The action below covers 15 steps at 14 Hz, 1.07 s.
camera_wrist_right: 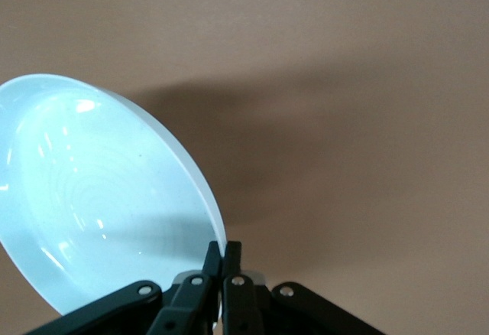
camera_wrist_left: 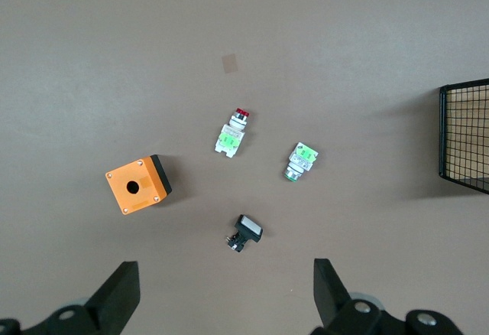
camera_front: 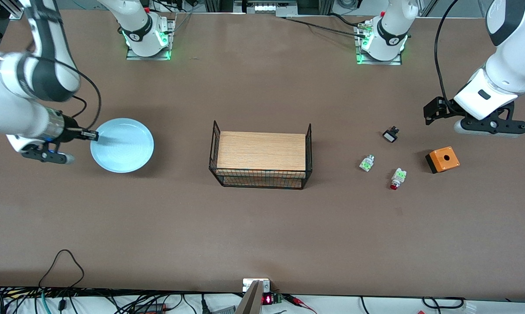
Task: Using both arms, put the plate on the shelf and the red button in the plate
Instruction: 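Grasp the blue plate rim with the right gripper and lift it, then carry the blue plate with the right gripper onto the wooden block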
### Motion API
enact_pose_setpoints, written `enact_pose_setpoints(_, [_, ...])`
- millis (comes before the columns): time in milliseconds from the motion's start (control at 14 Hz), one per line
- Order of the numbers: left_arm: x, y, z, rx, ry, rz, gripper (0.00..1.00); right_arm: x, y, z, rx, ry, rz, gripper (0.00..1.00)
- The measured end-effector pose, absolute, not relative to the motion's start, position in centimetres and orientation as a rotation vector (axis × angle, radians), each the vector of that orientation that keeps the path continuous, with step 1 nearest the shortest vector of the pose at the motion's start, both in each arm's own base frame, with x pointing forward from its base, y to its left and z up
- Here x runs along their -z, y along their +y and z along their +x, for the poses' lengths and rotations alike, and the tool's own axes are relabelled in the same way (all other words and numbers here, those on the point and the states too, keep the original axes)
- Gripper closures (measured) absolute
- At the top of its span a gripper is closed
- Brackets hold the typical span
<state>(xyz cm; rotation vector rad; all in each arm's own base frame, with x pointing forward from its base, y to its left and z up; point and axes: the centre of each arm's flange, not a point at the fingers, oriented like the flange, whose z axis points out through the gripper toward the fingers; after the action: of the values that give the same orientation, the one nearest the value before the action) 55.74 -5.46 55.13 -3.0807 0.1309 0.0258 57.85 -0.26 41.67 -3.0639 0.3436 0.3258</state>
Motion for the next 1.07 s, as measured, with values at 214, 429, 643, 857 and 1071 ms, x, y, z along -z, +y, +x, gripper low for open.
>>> enact_pose_setpoints(214, [-55.1, -5.5, 55.7, -0.026, 0.131, -3.081, 0.0, -47.7, 3.3, 58.1, -0.359, 0.478, -3.01, 0.97])
enact_pose_setpoints(429, [-55.1, -5.5, 55.7, -0.026, 0.132, -3.081, 0.0, -52.3, 9.1, 57.9, -0.364, 0.65, -2.931, 0.97])
enact_pose_setpoints(643, [-55.1, -5.5, 55.7, -0.027, 0.132, -3.081, 0.0, -54.5, 16.2, 56.9, -0.371, 0.82, -2.89, 0.97])
enact_pose_setpoints(857, [-55.1, -5.5, 55.7, -0.027, 0.132, -3.081, 0.0, -53.4, 24.1, 54.9, -0.418, 0.947, -2.883, 0.97])
enact_pose_setpoints(1071, [-55.1, -5.5, 55.7, -0.027, 0.132, -3.081, 0.0, -52.3, 29.9, 53.8, -0.441, 1.12, -2.771, 0.97])
